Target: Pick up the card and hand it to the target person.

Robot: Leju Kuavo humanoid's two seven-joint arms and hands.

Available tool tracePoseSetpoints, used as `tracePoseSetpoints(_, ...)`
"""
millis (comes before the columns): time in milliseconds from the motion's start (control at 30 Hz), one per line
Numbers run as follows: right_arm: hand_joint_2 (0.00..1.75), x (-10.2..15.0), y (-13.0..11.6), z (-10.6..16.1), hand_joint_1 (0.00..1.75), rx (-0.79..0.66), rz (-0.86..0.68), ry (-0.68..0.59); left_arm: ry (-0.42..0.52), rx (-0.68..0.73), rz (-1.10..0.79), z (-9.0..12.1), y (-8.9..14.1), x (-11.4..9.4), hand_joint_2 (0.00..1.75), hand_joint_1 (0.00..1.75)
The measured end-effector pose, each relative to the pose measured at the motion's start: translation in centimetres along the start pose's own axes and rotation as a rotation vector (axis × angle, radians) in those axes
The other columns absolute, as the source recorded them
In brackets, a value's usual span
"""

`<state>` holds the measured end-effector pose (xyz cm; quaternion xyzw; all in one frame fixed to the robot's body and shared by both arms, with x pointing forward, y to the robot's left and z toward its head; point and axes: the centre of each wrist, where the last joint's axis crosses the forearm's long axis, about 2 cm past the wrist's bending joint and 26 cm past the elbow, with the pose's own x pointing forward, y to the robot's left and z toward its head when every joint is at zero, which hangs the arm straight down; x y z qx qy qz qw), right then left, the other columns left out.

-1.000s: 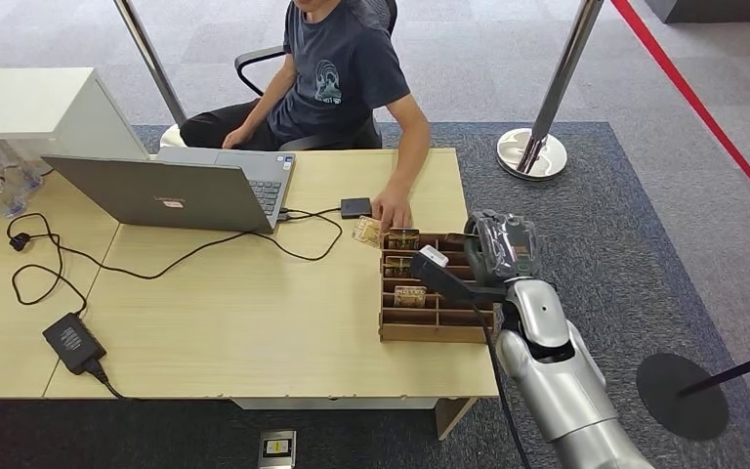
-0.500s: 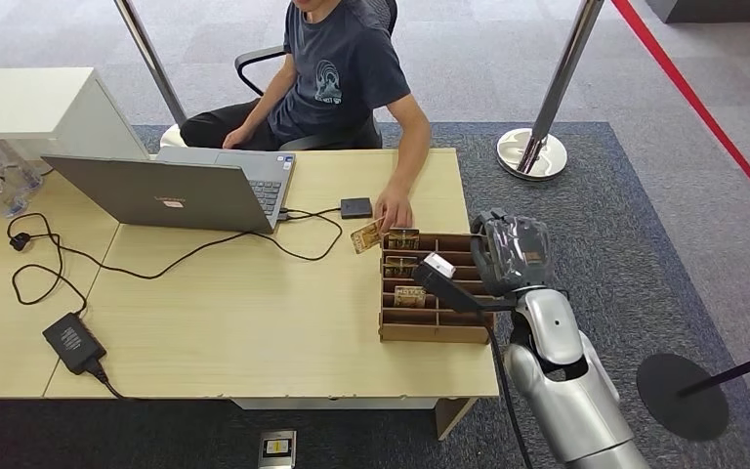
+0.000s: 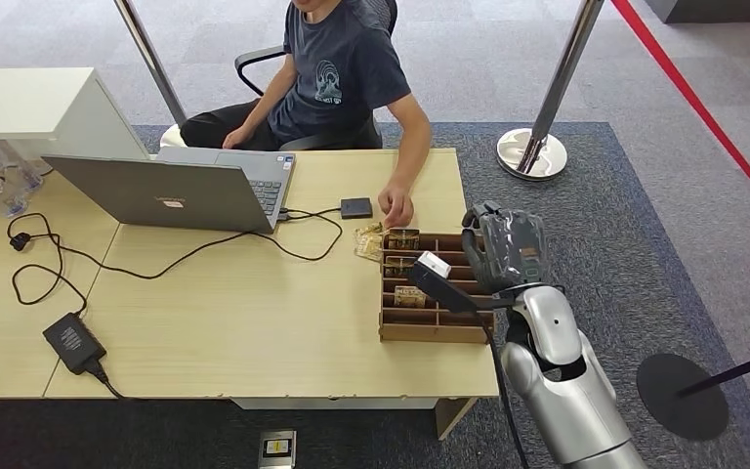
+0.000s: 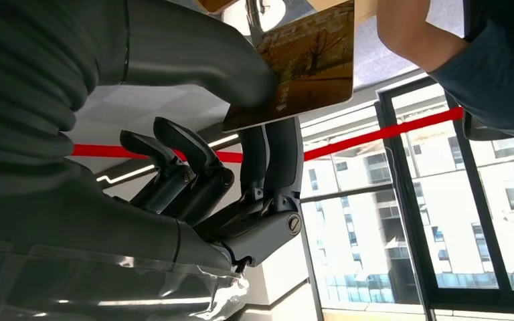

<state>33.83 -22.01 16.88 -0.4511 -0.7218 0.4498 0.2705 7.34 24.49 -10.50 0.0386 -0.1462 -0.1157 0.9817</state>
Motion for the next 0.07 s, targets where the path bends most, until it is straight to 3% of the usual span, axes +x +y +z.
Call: tracePoseSetpoints(67,1.75,0.17,0.02,-0.2,1.75,-0.011,-0.002,-0.009,0.001,0.001,0.001,0.01,-0.01,-0.04,0.0,0.0)
